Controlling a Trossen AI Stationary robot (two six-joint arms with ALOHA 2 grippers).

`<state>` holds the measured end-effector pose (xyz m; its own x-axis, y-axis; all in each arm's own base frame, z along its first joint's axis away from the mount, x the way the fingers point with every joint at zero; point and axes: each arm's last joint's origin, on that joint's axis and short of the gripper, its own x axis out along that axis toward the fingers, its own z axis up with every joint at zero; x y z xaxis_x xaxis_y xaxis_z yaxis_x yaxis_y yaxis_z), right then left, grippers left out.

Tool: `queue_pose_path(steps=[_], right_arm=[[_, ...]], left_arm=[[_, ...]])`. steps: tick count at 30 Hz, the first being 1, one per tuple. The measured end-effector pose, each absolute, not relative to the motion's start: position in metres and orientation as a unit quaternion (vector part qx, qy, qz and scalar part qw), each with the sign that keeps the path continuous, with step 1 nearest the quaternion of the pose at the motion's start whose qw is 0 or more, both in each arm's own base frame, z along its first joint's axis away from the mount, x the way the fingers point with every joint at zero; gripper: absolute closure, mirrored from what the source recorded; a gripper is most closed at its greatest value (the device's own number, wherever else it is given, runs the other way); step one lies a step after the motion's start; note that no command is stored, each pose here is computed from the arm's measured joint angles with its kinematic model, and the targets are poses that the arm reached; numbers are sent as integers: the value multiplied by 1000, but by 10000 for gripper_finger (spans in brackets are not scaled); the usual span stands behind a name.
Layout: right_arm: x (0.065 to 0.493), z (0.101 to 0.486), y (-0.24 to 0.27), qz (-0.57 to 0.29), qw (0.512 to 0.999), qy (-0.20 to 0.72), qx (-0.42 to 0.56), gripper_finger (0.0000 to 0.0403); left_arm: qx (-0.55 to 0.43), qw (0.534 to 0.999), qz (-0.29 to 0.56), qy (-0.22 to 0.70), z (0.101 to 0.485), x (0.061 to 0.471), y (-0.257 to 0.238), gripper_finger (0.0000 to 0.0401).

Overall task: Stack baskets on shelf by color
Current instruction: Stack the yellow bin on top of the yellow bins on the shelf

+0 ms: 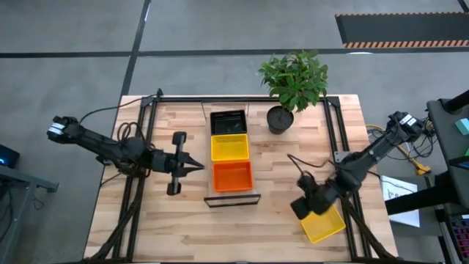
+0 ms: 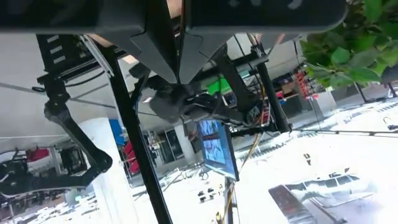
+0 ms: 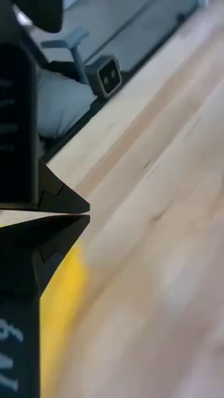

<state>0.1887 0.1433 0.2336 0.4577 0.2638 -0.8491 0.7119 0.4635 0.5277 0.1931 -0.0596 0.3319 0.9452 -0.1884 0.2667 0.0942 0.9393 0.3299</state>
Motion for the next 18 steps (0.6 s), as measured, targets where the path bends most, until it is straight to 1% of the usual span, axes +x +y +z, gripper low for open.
queue_pose_path(steps=[4,9,14,18], right_arm=[[170,231,158,-215,636,507,540,394],[154,228,166,-296,564,499,587,394],[153,228,167,-319,530,483,620,391],[154,229,168,-329,505,474,642,367]], left_arm=[[157,976,-43,-147,334,191,-57,401],[180,974,49,-124,334,190,-51,401],[204,970,124,-48,322,192,-47,401],[217,961,172,-20,318,193,-45,401]])
